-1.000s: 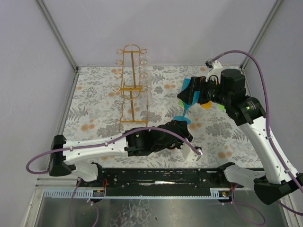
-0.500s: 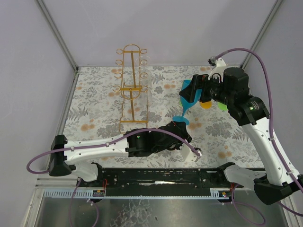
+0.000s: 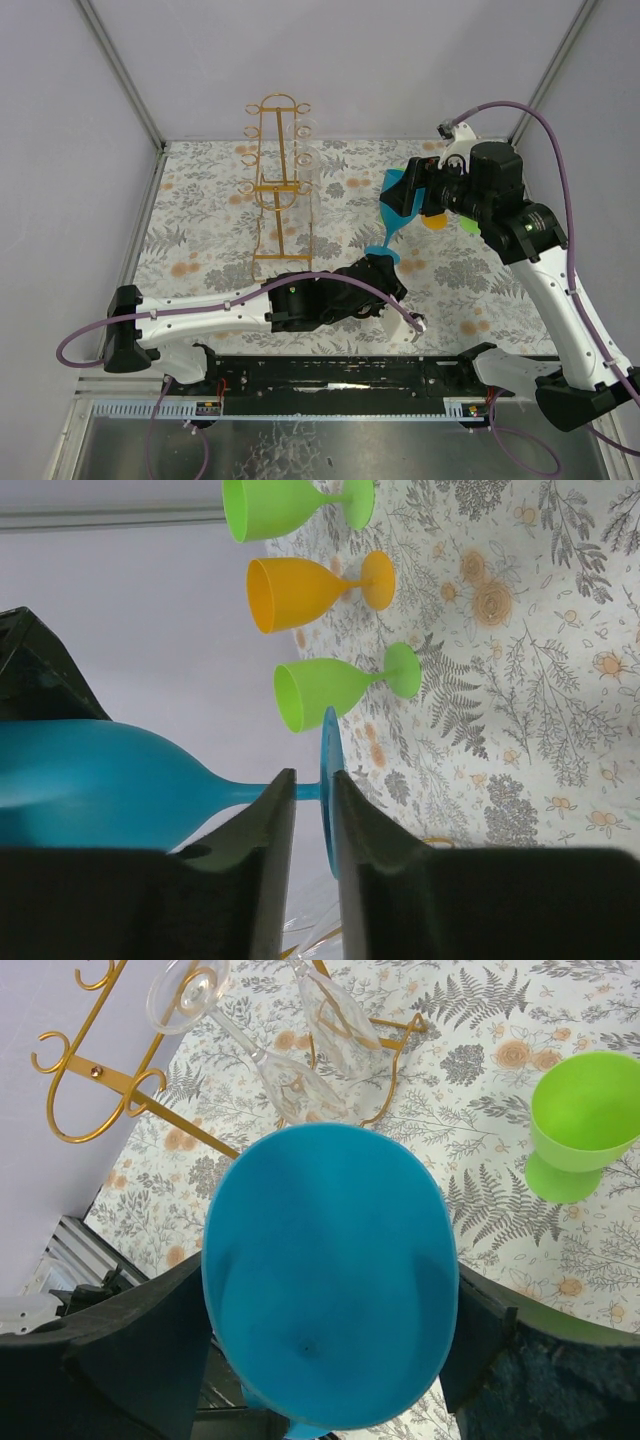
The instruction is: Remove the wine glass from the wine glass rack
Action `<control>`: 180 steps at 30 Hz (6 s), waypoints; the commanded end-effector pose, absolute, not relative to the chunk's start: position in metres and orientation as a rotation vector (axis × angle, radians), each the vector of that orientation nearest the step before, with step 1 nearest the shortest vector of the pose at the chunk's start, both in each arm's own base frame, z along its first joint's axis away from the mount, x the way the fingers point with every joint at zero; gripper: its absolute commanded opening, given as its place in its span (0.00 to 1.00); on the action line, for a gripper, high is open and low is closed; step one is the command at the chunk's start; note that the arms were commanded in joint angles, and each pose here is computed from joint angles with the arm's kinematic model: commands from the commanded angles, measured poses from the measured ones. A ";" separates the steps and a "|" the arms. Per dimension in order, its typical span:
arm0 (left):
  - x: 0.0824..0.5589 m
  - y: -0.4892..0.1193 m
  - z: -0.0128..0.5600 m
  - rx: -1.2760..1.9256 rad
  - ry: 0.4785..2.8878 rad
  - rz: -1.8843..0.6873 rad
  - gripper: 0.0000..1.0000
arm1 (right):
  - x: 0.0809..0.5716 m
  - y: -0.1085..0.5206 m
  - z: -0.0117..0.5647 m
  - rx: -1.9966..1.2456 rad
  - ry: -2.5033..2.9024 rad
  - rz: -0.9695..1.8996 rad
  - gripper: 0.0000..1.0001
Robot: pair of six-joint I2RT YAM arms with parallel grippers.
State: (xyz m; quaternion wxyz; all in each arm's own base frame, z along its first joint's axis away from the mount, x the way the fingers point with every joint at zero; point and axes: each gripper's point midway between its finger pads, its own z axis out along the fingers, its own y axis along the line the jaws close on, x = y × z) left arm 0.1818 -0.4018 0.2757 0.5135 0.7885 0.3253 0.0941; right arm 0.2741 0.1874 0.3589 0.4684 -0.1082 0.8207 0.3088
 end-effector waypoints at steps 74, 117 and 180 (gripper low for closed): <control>0.264 -0.293 0.545 0.765 1.105 -0.277 1.00 | 0.328 -0.081 0.156 0.506 1.573 -0.472 0.97; 0.410 -0.116 0.536 0.012 1.506 -0.534 1.00 | 0.392 0.139 0.435 0.133 1.636 0.957 0.94; 0.383 -0.093 0.494 -0.104 1.607 -0.643 1.00 | 0.373 0.337 0.365 -0.121 2.085 1.780 0.47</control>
